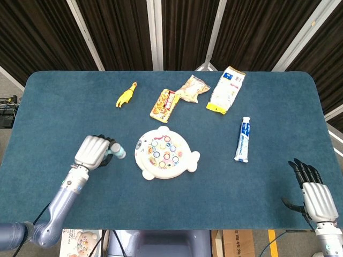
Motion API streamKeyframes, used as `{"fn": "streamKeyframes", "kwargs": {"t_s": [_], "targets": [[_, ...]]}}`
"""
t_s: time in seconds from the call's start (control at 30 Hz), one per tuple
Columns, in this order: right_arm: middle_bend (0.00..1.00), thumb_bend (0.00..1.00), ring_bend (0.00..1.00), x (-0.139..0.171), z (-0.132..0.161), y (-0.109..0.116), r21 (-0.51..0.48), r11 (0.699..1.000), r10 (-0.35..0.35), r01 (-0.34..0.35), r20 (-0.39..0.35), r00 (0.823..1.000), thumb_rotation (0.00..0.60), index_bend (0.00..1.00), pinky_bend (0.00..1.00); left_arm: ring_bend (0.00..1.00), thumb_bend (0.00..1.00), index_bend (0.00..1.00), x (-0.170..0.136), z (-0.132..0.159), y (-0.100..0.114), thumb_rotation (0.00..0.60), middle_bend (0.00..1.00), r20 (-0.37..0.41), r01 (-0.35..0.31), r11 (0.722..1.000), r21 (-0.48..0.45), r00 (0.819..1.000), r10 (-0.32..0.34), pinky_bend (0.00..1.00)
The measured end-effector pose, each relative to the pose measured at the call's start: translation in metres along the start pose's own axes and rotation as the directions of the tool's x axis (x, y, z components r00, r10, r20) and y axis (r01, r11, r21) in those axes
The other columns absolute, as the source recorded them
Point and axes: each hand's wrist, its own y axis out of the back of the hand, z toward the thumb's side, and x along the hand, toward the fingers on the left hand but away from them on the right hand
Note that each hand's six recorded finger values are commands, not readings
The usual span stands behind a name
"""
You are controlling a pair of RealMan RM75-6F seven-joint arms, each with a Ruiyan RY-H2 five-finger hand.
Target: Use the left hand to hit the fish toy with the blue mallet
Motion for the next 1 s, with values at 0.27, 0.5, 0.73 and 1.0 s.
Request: {"fn": "streamKeyframes", "kwargs": {"t_s": [0.27,0.5,0.73,1.0], "targets": [[0.0,0.23,0.0,0.0,0.0,0.0,0.001,1.0,0.002,-0.002,0.001,1.0,0.6,0.0,0.0,0.41,0.71,0.68,-0.003,-0.019,-0.031,0.6,0.61,-0.016,0.029,0.999,0.039,0.999,-0.029,0.52],[0.0,0.23,0.0,0.0,0.0,0.0,0.001,1.0,0.001,-0.001,0.002,1.0,0.6,0.0,0.0,0.41,0.71,0.67,0.001,-0.021,-0.051,0.6,0.61,-0.009,0.058,0.997,0.047,0.998,-0.058,0.51],[0.0,0.23,0.0,0.0,0.001,-0.001,0.001,1.0,0.001,-0.001,-0.002,1.0,0.6,0.0,0.0,0.4,0.7,0.66,0.004,-0.022,-0.063,0.6,0.61,-0.012,0.068,0.996,0.057,0.998,-0.067,0.51],[0.0,0.23,0.0,0.0,0.001,-0.001,0.001,1.0,0.001,-0.001,-0.003,1.0,0.6,0.0,0.0,0.36,0.58,0.57,0.003,-0.025,-0.069,0.6,0.56,-0.014,0.082,0.994,0.069,0.997,-0.081,0.46]]}}
